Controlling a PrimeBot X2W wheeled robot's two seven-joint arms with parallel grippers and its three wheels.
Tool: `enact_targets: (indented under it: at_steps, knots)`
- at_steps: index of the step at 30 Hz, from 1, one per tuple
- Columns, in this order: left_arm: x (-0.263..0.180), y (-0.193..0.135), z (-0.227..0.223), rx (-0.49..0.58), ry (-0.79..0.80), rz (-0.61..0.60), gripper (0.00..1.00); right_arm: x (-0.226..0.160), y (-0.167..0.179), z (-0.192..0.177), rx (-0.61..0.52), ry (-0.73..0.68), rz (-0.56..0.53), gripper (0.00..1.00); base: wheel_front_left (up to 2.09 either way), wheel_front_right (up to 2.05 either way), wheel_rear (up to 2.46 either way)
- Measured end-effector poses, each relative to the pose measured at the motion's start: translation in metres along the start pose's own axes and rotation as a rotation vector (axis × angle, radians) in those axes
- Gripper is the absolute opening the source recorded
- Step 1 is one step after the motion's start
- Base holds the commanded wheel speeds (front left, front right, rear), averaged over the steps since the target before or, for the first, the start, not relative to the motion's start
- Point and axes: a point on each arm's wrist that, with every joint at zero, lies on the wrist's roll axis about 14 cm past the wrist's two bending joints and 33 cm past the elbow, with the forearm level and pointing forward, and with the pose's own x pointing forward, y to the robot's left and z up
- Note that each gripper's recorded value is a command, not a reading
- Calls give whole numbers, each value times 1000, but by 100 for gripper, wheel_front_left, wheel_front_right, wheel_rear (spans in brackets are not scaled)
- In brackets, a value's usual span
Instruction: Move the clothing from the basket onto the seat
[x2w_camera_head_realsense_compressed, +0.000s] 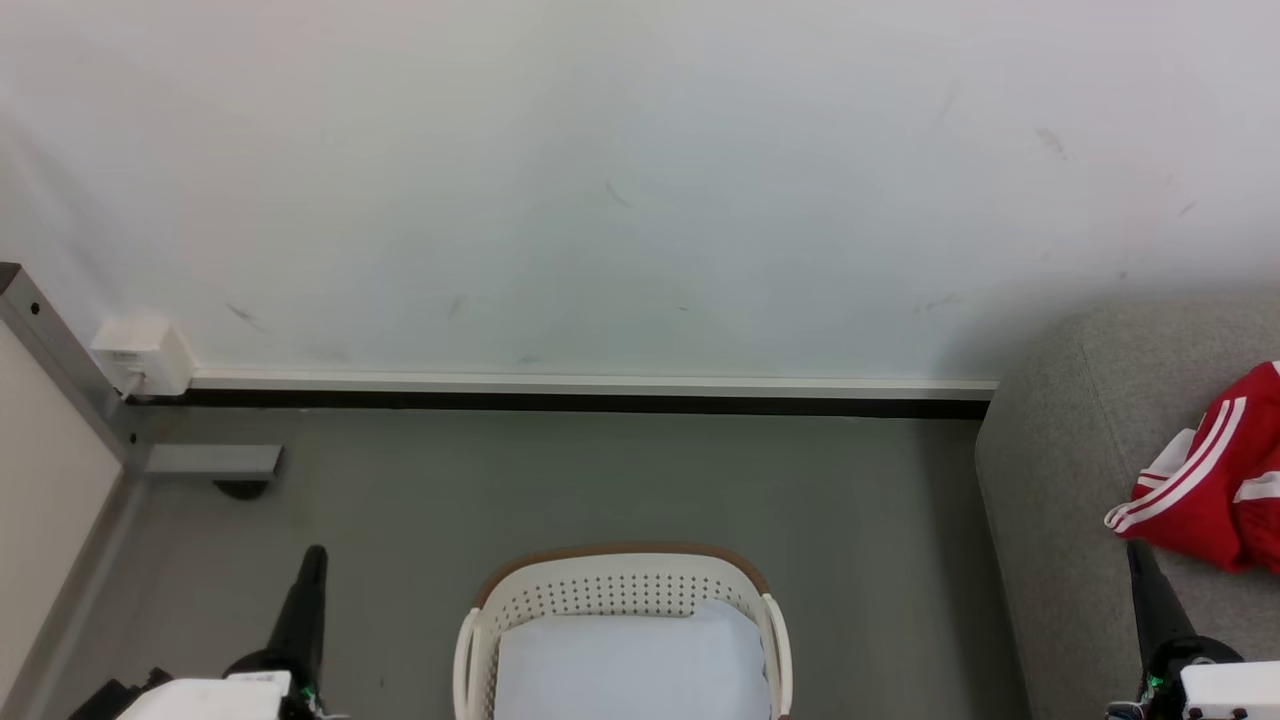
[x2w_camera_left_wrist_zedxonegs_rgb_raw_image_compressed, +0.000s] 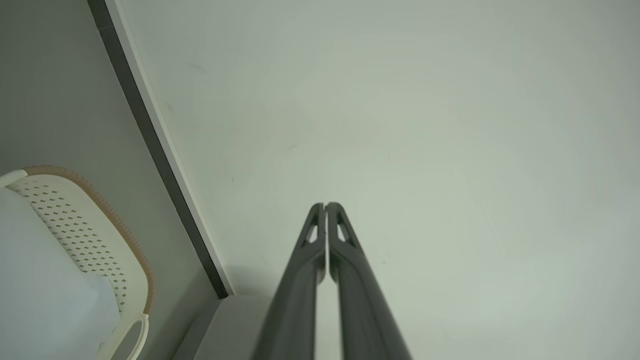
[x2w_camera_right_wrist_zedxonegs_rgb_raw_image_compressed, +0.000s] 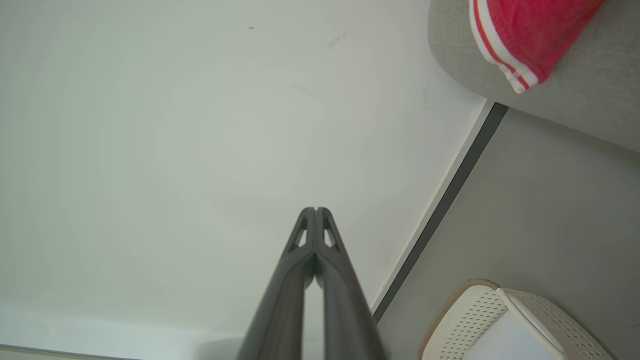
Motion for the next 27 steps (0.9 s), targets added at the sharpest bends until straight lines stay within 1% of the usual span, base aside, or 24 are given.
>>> enact_targets:
  at_steps: [17, 22, 27]
  knots:
    - [2, -6, 1, -113, 9, -25, 0, 1, 2, 3, 104, -3, 14, 0, 0, 0, 0]
    - [3, -7, 1, -133, 11, -31, 0, 2, 3, 4, 133, -4, 19, 0, 0, 0, 0]
    - [3, -7, 1, -133, 11, -31, 0, 2, 4, 4, 134, -4, 19, 0, 0, 0, 0]
